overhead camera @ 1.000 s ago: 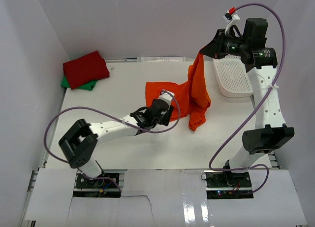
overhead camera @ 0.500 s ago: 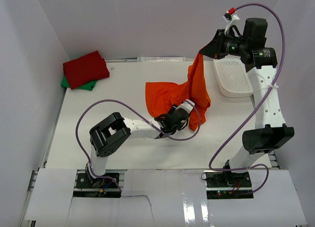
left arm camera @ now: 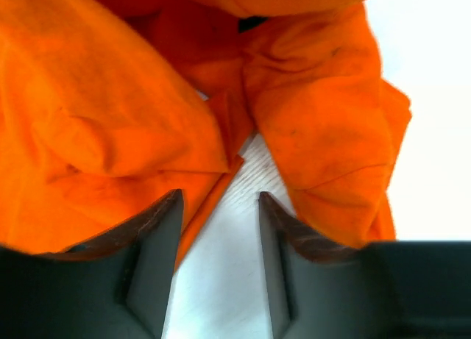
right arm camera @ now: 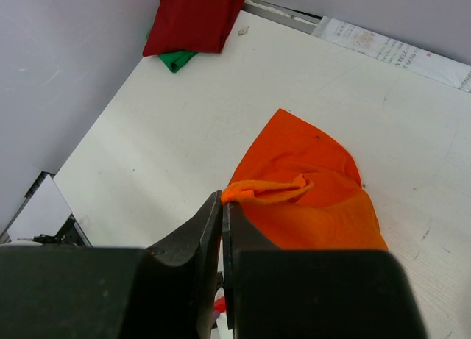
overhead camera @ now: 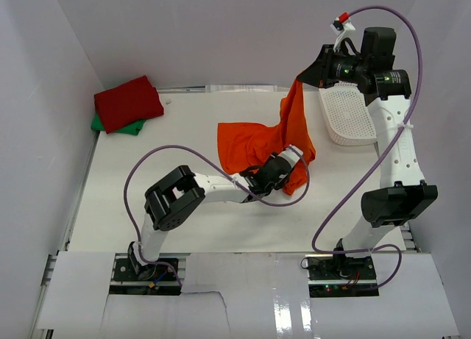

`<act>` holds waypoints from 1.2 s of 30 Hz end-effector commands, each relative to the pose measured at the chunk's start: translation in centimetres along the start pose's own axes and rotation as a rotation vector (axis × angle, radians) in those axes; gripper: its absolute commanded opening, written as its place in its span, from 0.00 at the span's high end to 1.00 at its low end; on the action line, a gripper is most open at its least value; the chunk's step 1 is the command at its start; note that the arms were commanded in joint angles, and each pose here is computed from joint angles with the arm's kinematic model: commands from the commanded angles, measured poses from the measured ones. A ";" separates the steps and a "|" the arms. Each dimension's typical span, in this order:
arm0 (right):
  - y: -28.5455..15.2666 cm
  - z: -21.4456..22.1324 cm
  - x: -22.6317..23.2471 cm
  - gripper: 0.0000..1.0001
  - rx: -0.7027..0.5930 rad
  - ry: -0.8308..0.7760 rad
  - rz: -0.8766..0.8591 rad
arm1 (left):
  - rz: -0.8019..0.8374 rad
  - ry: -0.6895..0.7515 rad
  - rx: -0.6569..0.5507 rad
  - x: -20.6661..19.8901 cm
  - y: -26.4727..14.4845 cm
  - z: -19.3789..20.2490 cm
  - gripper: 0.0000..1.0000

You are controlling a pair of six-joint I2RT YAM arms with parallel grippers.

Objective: Fold and stack the t-shirts
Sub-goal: Flatten out the tshirt

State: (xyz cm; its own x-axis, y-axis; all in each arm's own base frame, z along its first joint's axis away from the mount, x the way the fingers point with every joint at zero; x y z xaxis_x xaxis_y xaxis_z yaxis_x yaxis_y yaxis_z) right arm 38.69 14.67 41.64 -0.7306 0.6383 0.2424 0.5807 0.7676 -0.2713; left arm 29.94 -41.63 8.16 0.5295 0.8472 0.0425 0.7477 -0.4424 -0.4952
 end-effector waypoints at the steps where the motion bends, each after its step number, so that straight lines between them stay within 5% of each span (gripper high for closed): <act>1: -0.7 -1.5 1.0 0.92 -0.036 -0.052 -0.021 | 0.041 -0.006 -0.017 -0.9 0.5 -1.6 0.50; 17: -0.5 -1.2 0.8 0.92 -0.026 -0.044 -0.032 | 0.008 -0.043 0.079 0.0 2.9 0.8 0.43; 21: -0.5 -1.1 0.9 0.92 -0.025 -0.043 -0.036 | -0.060 -0.068 0.115 1.2 4.2 1.4 0.57; 22: -0.6 -1.1 1.0 0.92 -0.026 -0.044 -0.036 | -0.061 -0.078 0.106 1.2 4.6 0.6 0.73; 23: -0.6 -1.2 1.0 0.92 -0.028 -0.045 -0.038 | -0.068 -0.082 0.113 1.4 5.0 0.7 0.78; 28: -0.8 -1.3 1.2 0.92 -0.032 -0.048 -0.039 | -0.042 -0.103 0.191 2.0 6.4 2.2 0.80; 30: -0.8 -1.2 1.2 0.92 -0.031 -0.045 -0.030 | -0.038 -0.112 0.200 2.3 6.3 2.4 0.90; 31: -0.8 -1.2 1.0 0.92 -0.029 -0.042 -0.021 | -0.047 -0.128 0.190 2.7 6.0 1.6 1.00; 36: -1.2 -1.2 0.1 0.92 -0.022 -0.028 0.070 | -0.056 -0.178 0.147 4.4 2.9 -3.1 1.00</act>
State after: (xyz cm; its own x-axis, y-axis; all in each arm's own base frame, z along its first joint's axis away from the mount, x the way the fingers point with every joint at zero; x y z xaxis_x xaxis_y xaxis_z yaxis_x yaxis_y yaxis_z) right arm 38.84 14.59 41.39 -0.7222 0.6465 0.2459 0.5855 0.7607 -0.2801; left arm 35.80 -42.05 5.19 0.4258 0.9036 -0.0465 0.7048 -0.3634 -0.6093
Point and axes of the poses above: each gripper's point midway between its finger pads, its own y axis out along the fingers, its own x axis along the line the jaws close on, z = x × y, the point moved 3 cm from there along -y, back along the fingers, and after that the axes turned 10 degrees about -y, right-handed, at the moved point
